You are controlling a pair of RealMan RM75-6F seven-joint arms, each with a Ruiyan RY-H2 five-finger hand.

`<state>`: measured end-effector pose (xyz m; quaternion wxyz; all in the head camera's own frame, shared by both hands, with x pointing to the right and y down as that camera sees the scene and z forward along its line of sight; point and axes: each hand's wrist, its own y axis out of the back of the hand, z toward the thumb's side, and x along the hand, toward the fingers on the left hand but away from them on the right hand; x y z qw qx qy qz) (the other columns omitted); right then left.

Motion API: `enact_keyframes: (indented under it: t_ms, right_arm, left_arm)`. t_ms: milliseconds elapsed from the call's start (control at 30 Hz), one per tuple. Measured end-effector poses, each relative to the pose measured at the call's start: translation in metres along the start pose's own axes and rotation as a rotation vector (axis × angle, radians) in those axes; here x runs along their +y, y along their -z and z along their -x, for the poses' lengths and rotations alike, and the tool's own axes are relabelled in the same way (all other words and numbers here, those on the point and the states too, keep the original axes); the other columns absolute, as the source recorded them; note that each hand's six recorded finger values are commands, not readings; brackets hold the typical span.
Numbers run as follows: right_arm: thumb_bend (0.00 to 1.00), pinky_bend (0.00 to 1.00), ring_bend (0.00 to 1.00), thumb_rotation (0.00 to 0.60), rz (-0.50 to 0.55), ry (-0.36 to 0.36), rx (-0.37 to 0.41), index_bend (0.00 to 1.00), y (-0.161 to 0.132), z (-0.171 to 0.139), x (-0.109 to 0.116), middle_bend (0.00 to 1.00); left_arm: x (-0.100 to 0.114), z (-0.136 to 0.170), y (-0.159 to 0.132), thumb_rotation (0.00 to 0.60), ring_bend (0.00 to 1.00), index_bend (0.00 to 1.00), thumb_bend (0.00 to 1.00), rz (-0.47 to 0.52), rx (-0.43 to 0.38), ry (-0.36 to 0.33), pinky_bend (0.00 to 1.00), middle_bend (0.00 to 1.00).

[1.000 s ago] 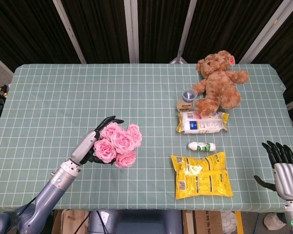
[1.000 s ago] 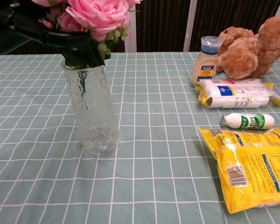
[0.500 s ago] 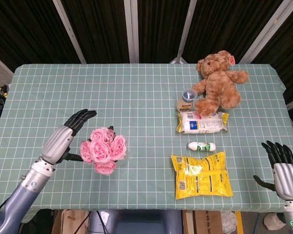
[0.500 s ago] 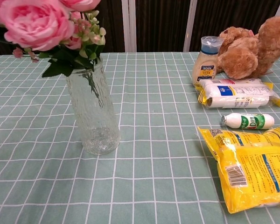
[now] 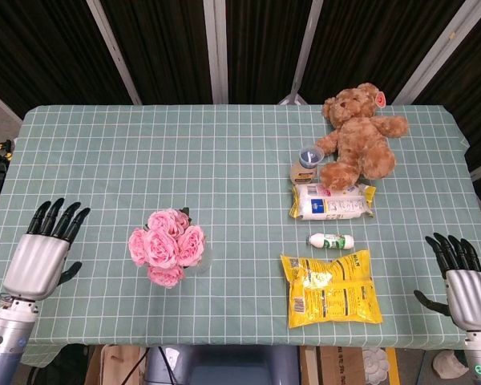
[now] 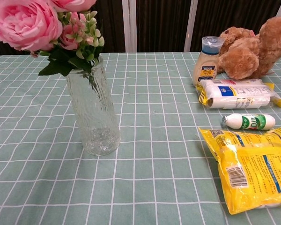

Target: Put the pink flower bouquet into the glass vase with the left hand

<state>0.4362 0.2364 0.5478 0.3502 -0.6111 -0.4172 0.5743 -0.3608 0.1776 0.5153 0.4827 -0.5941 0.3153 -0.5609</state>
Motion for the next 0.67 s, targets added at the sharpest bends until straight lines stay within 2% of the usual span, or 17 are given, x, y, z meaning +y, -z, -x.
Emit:
enact_keyframes:
  t_ms: [167,300,533,667]
  right_arm:
    - [0.17,0.00,0.04,0.600,-0.014,-0.009,0.012,0.11,0.001,0.001,-0.001,0.11]
    - [0.17,0.00,0.04,0.600,-0.025,-0.021,0.023,0.11,0.001,0.003,-0.004,0.11]
    - [0.17,0.00,0.04,0.600,-0.041,-0.009,0.042,0.11,-0.003,0.005,-0.006,0.11]
    - [0.17,0.00,0.04,0.600,-0.052,-0.013,0.041,0.11,-0.002,0.004,-0.007,0.11]
  left_arm:
    - [-0.029,0.018,0.025,0.600,0.00,0.15,0.21,0.078,0.058,0.026,0.08,0.10]
    - [-0.050,0.031,0.045,0.600,0.00,0.15,0.21,0.149,0.086,0.015,0.08,0.10]
    - [-0.053,0.041,0.046,0.600,0.00,0.16,0.21,0.212,0.041,-0.065,0.08,0.10]
    - [-0.051,0.045,0.049,0.600,0.00,0.17,0.21,0.218,0.052,-0.080,0.08,0.10]
